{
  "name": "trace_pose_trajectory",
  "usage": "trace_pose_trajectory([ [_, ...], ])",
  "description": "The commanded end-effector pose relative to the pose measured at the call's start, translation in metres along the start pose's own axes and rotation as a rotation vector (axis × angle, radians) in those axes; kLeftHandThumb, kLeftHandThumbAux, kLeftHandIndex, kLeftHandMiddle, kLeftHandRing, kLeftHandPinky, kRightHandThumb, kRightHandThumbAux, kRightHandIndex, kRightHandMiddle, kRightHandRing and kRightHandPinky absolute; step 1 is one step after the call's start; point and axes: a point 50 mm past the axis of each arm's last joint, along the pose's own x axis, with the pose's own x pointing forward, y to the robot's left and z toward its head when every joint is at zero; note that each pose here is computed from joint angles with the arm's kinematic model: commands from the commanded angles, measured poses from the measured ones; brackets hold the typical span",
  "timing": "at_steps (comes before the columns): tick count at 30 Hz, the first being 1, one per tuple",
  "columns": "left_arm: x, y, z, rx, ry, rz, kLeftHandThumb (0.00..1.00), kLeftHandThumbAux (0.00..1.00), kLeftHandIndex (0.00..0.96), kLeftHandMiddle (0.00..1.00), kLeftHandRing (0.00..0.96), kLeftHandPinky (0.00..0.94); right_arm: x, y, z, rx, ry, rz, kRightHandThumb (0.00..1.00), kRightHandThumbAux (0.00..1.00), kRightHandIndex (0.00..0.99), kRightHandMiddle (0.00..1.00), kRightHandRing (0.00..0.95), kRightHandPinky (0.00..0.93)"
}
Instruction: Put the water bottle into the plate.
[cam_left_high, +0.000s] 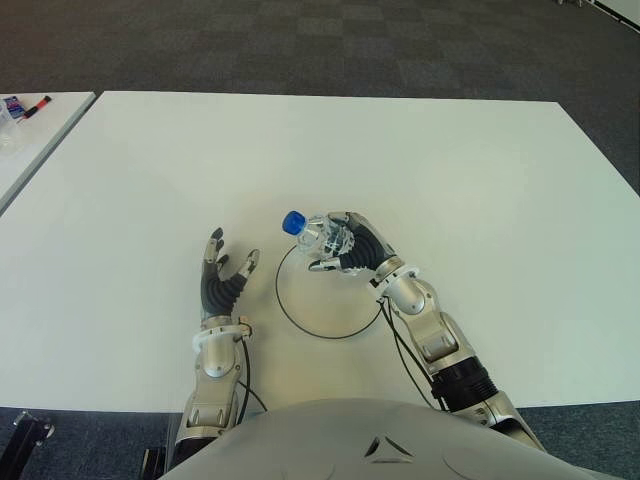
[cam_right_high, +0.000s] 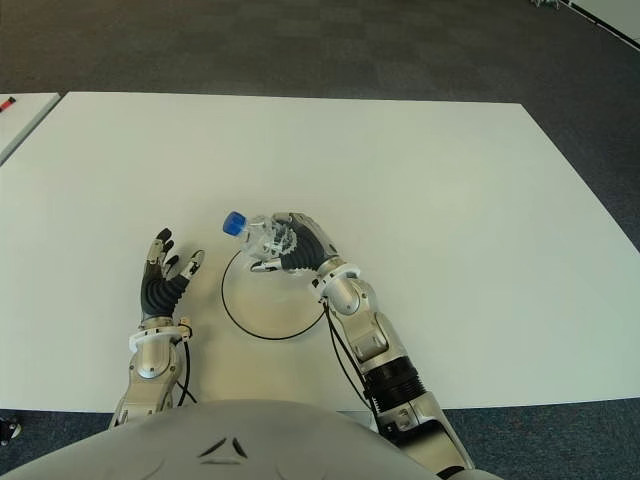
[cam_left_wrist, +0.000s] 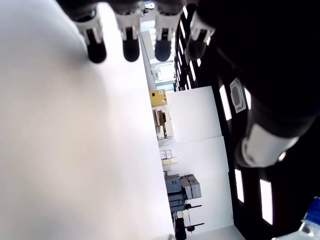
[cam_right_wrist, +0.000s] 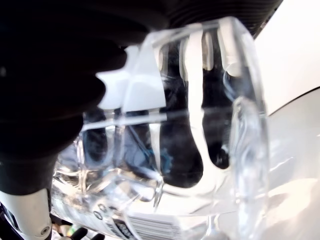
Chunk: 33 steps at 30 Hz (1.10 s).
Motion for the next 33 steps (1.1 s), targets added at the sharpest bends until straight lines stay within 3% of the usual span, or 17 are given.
trace_pose_trajectory([
  [1,-0.002,0.001,0.002,-0.001,0.001,0.006,0.242,0.64,0.057,0.061,0.049,0.078,-0.002,-0.003,0.0,0.021,0.016,-0.003,0.717,0.714,0.439,0.911,0.88,0.862],
  [33,-0.007,0.004,0.01,-0.014,-0.049,-0.005,0.241,0.664,0.051,0.06,0.053,0.08,-0.013,-0.013,-0.013,0.035,0.018,-0.037,0.722,0.71,0.441,0.882,0.884,0.879],
])
